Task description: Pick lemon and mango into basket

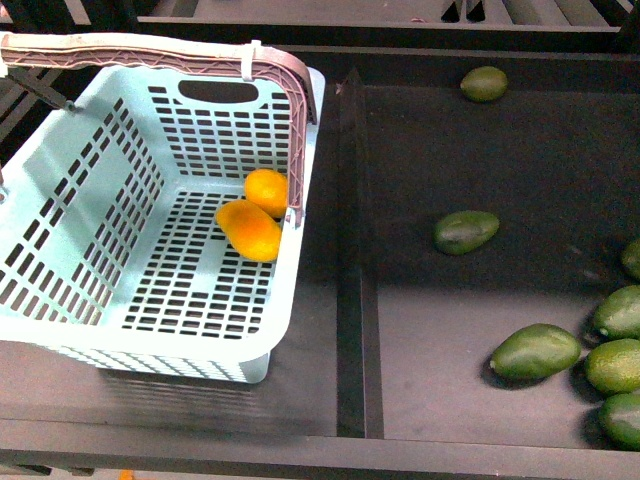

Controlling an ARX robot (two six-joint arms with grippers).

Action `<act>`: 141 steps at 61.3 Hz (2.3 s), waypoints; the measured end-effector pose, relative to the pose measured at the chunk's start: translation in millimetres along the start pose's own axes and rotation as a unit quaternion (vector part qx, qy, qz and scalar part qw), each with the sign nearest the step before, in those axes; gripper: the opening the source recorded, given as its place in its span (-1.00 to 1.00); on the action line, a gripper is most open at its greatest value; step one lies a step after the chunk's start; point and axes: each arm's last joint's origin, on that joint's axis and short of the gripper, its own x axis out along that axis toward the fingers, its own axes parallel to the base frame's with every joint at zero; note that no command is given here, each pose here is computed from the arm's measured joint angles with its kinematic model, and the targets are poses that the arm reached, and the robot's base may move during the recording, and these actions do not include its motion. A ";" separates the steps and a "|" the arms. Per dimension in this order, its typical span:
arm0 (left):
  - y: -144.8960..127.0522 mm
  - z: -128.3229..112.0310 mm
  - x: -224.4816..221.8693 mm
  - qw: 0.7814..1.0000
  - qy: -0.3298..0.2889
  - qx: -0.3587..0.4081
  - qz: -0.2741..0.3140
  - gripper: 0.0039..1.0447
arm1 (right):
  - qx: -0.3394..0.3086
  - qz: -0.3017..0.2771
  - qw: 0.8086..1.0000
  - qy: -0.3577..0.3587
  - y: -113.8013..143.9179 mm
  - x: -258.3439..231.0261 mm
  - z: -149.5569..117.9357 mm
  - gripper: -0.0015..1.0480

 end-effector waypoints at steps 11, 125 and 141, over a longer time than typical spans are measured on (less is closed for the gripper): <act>25.5 6.7 -6.5 0.931 0.024 0.284 -0.226 0.35 | 0.000 0.000 1.000 0.000 0.0 0.0 -0.1 0.83; 121.4 65.9 -131.8 0.727 -0.143 0.613 -0.277 -0.94 | 0.000 0.000 1.000 0.000 0.0 0.0 0.0 0.83; 130.9 67.0 -140.3 0.727 -0.142 0.613 -0.274 -0.94 | 0.000 0.000 1.000 0.000 0.0 0.0 0.0 0.83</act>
